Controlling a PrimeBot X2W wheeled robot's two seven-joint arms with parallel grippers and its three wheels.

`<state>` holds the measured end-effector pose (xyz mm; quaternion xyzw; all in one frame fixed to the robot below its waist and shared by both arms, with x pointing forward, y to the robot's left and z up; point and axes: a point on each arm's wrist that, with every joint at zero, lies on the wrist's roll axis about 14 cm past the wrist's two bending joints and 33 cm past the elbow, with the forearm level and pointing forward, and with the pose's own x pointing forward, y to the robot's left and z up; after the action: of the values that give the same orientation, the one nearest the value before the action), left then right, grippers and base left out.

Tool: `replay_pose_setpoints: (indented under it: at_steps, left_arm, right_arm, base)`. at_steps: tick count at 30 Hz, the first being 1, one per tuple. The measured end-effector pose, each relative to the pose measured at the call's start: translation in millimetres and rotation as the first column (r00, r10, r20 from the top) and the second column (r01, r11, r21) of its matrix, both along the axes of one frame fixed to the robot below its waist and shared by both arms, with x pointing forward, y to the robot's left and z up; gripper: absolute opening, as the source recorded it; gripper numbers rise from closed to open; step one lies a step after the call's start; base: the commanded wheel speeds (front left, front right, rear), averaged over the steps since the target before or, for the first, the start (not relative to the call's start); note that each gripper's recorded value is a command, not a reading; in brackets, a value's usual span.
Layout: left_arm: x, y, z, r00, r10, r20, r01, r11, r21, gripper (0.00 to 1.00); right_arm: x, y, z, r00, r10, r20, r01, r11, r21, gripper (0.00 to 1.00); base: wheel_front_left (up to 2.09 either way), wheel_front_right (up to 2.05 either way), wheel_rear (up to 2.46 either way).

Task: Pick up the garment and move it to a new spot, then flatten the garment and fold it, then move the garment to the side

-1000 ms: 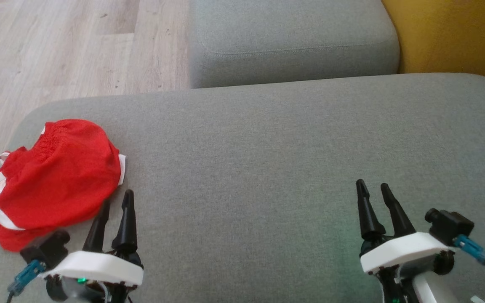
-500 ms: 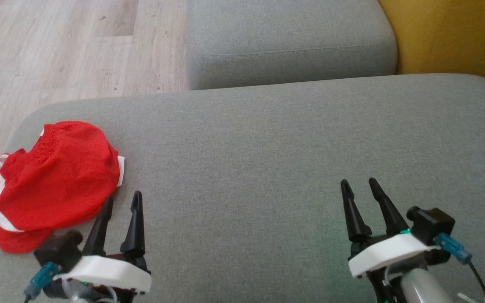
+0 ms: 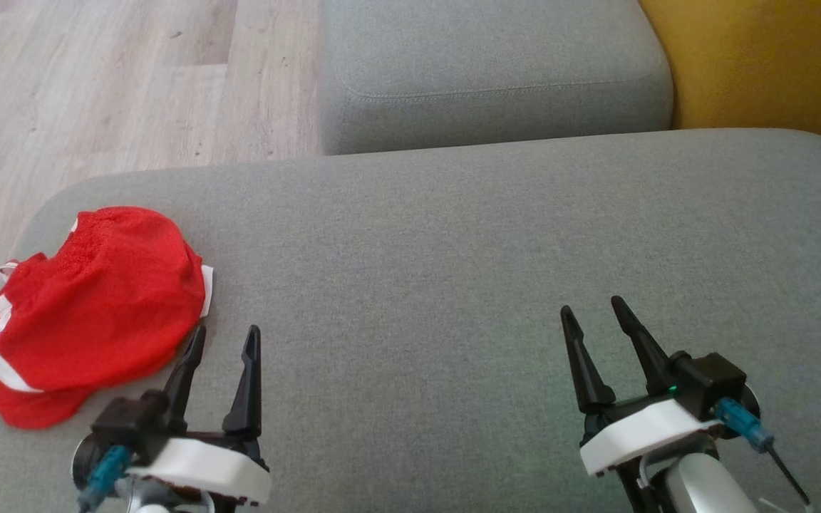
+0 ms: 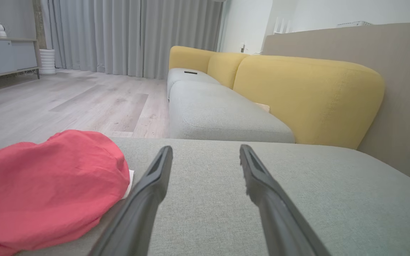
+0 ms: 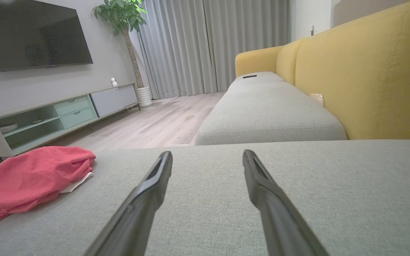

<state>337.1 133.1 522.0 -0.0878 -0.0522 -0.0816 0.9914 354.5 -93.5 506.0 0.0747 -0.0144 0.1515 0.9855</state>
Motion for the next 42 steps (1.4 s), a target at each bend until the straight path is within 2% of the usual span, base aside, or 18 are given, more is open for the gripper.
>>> replay_pose_setpoints:
  at_steps: [12,26,35,42]
  left_arm:
    - [-7,-10,0,0.999,-0.035,0.038,0.029,0.990,0.137,1.00]
    - [-11,-3,-7,1.000,-0.012,0.014,0.010,0.990,0.137,1.00]
    - [-18,24,-11,0.996,0.094,0.007,-0.094,0.984,0.151,1.00]
    - [-34,58,-11,0.975,0.221,0.008,-0.220,0.964,0.149,1.00]
  right_arm:
    - [-4,12,-1,0.997,0.055,0.048,-0.048,0.991,-0.125,1.00]
    - [1,19,-2,0.996,0.078,0.044,-0.071,0.988,-0.137,1.00]
    - [6,41,-6,0.989,0.145,0.030,-0.139,0.980,-0.144,1.00]
    - [10,74,-9,0.970,0.243,0.020,-0.237,0.960,-0.152,1.00]
  base:
    - [0.00,0.00,0.00]
    - [0.00,0.00,0.00]
    - [0.00,0.00,0.00]
    - [0.00,0.00,0.00]
